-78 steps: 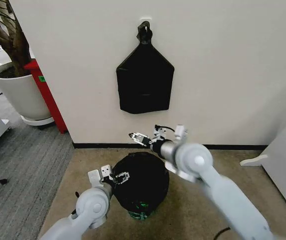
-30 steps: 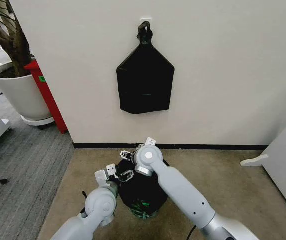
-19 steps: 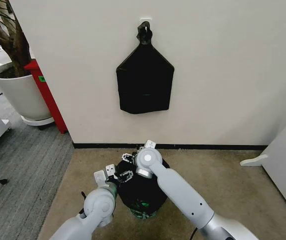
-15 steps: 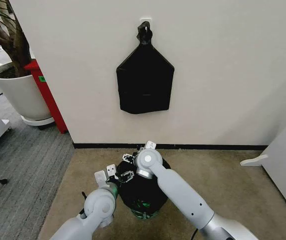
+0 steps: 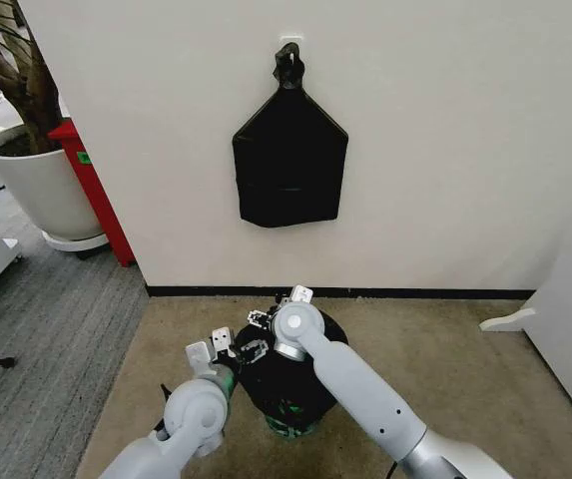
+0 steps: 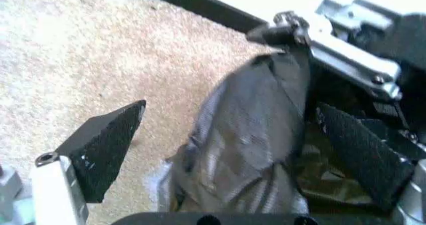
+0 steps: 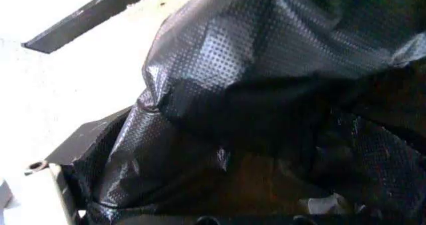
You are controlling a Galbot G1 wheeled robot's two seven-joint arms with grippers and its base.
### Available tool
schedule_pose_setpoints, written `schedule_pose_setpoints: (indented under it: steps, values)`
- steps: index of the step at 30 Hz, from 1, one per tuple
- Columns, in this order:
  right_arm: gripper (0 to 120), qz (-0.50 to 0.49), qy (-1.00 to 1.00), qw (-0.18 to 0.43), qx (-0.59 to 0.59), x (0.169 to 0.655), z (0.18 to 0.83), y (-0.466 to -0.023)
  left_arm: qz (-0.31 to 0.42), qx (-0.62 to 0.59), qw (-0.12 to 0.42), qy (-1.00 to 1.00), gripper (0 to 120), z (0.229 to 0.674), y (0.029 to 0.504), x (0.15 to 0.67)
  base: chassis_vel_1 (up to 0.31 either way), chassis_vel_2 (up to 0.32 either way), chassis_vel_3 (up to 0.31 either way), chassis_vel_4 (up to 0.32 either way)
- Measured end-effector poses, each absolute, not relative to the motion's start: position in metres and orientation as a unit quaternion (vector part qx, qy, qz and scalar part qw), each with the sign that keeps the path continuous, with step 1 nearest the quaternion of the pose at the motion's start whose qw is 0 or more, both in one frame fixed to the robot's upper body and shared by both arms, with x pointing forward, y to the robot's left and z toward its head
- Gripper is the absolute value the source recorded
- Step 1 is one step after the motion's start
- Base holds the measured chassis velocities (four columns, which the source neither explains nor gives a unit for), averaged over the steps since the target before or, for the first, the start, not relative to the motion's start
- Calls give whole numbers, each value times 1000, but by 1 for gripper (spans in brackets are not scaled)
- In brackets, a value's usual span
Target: Place the garbage bag over the trash bin.
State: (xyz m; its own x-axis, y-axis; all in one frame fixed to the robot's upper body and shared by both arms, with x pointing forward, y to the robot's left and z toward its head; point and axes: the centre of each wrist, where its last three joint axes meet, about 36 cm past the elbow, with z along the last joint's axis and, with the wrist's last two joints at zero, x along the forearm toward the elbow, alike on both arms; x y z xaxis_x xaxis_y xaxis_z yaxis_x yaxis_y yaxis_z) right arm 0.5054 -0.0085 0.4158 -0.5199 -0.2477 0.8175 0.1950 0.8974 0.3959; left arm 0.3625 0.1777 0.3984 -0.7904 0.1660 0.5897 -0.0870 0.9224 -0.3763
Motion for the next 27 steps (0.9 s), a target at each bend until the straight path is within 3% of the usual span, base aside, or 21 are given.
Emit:
schedule_pose_setpoints:
  steps: [12,27]
  values:
    - [100,-235,-845,481,12,508,420,-17,209,-44,302,-929,100,421,177,353,0,0,0,0]
    - [100,-264,-848,458,30,482,479,-29,211,-58,282,-934,100,444,176,343,0,0,0,0]
